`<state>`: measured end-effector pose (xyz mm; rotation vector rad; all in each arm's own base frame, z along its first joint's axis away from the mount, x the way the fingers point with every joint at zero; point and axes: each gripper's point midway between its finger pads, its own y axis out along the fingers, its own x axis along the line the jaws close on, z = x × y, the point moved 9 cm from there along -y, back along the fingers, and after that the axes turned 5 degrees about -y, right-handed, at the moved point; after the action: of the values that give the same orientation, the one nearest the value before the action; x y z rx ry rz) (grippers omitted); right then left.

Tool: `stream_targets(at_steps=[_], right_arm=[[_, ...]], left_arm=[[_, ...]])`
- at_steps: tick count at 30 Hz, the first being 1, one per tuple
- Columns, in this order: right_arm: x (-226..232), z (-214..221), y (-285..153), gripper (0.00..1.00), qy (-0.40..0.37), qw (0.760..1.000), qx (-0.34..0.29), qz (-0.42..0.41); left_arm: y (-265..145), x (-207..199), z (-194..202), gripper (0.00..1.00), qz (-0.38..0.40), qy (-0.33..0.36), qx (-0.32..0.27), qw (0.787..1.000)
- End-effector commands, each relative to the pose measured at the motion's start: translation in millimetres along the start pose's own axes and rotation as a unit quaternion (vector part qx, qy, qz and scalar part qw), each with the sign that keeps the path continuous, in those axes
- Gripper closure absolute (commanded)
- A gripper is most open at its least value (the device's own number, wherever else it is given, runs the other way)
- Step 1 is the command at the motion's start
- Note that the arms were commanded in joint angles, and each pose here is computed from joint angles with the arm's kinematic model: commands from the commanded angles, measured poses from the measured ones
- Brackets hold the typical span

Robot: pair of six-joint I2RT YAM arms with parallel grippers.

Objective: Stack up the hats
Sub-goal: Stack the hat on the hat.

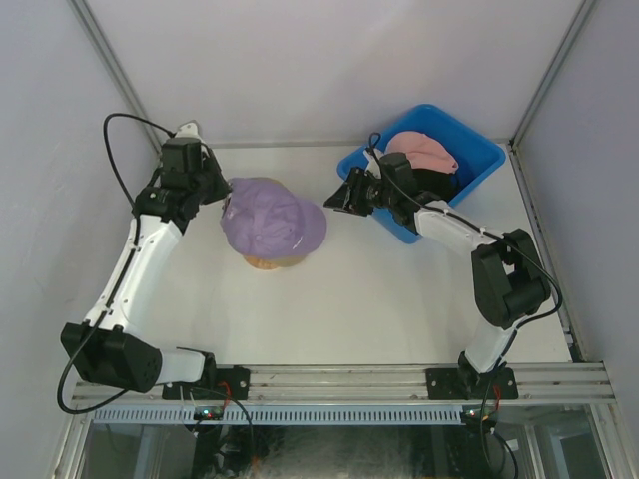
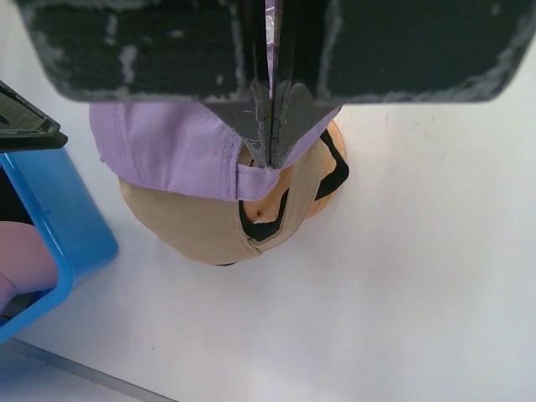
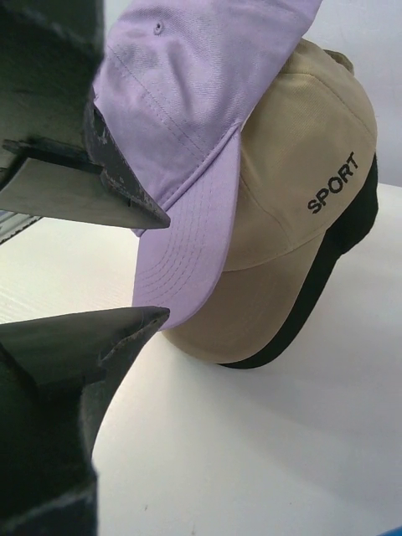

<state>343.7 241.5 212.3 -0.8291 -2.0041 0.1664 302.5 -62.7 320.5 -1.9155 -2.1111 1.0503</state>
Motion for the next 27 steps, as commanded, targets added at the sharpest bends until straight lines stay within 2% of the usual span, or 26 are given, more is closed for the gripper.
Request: stream_targets(at_steps=[1,8,13,27], right_arm=[[18,-10,-9,0.58,-0.02,0.999,-0.027,-0.033],[22,-10,-8,0.57,-0.021,0.998,-0.022,-0.056],[20,2,-4,0.53,-0.026,0.997,-0.005,-0.078],[9,35,12,0.45,-0.056,0.991,0.021,-0.12]], left_arm=[[-18,-19,-27,1.0,0.035,0.012,-0.038,0.999],[-26,-26,-29,1.0,0.034,0.029,0.002,0.999],[-26,-26,-25,1.0,0.022,0.042,0.025,0.999],[-16,-26,-18,1.0,0.008,0.05,0.05,0.997]])
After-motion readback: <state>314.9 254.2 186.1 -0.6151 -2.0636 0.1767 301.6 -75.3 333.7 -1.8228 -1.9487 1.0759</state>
